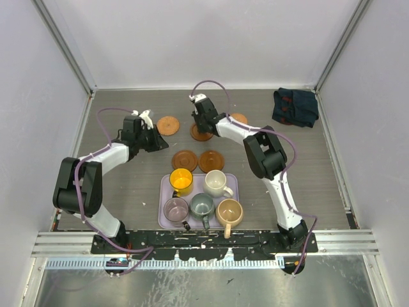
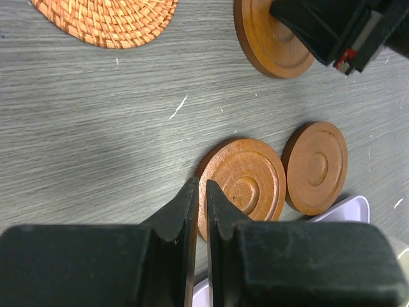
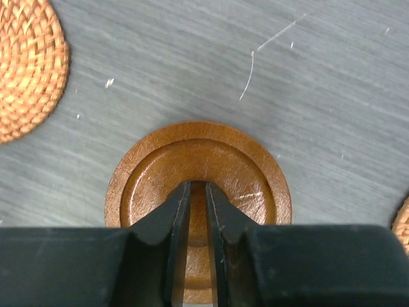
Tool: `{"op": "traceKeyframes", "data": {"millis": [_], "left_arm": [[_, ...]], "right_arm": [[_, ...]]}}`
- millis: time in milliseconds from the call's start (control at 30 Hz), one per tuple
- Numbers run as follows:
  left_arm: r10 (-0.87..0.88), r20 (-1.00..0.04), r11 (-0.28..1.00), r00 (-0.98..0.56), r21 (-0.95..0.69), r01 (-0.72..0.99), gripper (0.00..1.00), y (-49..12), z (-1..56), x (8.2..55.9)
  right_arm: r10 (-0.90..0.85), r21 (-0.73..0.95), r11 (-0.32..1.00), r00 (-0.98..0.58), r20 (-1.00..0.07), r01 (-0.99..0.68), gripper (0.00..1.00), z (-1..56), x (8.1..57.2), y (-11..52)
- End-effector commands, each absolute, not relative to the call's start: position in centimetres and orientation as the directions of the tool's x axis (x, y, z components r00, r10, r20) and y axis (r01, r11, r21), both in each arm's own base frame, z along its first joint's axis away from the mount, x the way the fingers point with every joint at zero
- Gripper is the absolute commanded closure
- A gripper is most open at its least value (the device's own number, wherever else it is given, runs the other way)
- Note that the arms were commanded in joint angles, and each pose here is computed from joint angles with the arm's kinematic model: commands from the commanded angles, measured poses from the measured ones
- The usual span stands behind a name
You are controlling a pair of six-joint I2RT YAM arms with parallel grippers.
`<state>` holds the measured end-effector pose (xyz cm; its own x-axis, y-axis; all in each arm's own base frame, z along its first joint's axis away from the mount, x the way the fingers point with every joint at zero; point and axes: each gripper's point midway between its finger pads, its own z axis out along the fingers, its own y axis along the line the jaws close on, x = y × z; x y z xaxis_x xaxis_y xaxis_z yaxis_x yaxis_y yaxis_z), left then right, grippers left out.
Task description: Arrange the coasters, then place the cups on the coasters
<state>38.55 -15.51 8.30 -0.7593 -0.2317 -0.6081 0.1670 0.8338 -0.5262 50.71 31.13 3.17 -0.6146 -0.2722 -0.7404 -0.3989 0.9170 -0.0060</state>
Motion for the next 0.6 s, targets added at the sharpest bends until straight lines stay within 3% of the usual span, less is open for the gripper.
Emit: {"op": "traceKeyframes", "data": {"millis": [0,400,467,567], "left_arm": [[-0.221,-0.657,0.832,-0.721,-0.513,0.213,0.88,-15.7,9.6,39.4],[-0.194,-0.672,0.819,-0.715,-0.512,0.260,0.71,-16.6,9.4,39.6],[-0.178,-0.680,0.808,-0.711,-0.513,0.289,0.59,-17.2,9.5,39.5],[-0.143,-0.693,0.795,-0.707,-0.505,0.335,0.33,-18.2,9.6,39.3]], "right_arm": [[-0.269,-0.050,0.937,-0.623,-0.734,-0.345,0.78,2.8,53.0,29.7],[-0.207,0.000,0.945,-0.598,-0.774,-0.327,0.78,4.1,55.9,28.6],[-0.206,0.005,0.941,-0.585,-0.785,-0.339,0.76,4.8,56.0,28.8],[-0.194,0.020,0.934,-0.554,-0.810,-0.357,0.73,6.3,56.0,29.2]]}}
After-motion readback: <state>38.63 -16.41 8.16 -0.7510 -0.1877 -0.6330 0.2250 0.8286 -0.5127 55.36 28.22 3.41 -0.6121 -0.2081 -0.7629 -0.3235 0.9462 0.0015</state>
